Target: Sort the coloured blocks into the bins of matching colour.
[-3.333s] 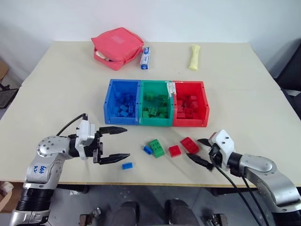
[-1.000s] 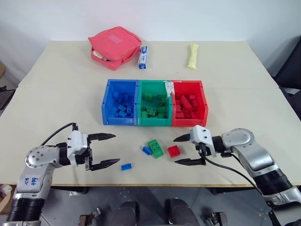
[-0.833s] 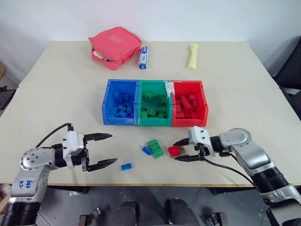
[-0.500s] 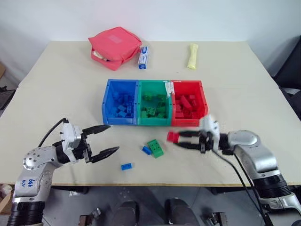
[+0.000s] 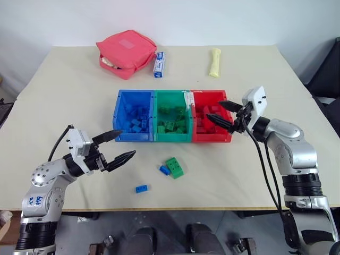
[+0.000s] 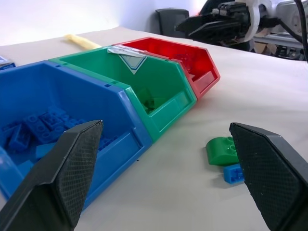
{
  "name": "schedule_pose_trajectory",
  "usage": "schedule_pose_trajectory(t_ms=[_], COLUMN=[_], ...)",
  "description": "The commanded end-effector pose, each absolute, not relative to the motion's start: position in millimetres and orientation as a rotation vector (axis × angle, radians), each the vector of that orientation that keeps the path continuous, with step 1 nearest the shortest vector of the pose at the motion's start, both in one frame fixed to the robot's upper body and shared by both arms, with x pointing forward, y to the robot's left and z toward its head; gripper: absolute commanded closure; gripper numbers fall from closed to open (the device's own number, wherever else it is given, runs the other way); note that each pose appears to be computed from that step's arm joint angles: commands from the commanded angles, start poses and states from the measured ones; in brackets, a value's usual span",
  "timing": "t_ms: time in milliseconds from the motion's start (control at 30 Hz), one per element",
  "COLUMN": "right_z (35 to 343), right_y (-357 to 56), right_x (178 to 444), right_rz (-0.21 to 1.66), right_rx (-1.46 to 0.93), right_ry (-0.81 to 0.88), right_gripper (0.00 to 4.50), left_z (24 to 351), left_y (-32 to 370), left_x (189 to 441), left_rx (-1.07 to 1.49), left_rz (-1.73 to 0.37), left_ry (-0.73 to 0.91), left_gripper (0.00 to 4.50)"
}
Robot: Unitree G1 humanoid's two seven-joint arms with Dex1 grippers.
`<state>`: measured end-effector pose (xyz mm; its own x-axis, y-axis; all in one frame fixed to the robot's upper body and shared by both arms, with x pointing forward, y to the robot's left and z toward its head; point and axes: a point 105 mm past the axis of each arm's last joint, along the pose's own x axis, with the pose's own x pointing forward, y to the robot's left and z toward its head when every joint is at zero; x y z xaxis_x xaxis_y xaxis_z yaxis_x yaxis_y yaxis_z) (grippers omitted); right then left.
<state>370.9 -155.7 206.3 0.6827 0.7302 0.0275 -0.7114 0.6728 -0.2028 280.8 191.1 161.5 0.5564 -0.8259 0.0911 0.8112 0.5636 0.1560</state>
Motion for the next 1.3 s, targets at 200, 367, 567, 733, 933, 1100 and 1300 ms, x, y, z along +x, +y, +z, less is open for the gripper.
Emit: schedule_pose_trajectory(t_ms=[200,367,567,733,933,1100,1300], right_z=[204,165,142,122,101,92,85], right_y=[-181,-216,-209,-159,-97,-72,-48], right_x=[314,274,249,251,251,281,284], right_rz=[0.894,0.882,0.968,1.036,1.105,0.97,0.953], right_rx=[-0.231,-0.376,-0.385,-0.341,-0.296,-0.293,-0.248], right_ry=[-0.132,0.08,0.184,0.27,0.332,0.325,0.357], right_gripper=[0.05,0.05,0.05,0.05,0.05,0.05,0.05], left_z=[155,142,142,139,144,142,143], left_y=[180,180,185,193,203,208,210], left_x=[270,260,265,265,261,252,245], left_rx=[0.254,0.37,0.426,0.431,0.408,0.394,0.374], left_rz=[-1.131,-1.286,-1.34,-1.332,-1.282,-1.255,-1.224], left_ry=[-0.131,-0.062,-0.045,-0.023,-0.016,0.004,0.013], left_gripper=[0.0,0.0,0.0,0.0,0.0,0.0,0.0])
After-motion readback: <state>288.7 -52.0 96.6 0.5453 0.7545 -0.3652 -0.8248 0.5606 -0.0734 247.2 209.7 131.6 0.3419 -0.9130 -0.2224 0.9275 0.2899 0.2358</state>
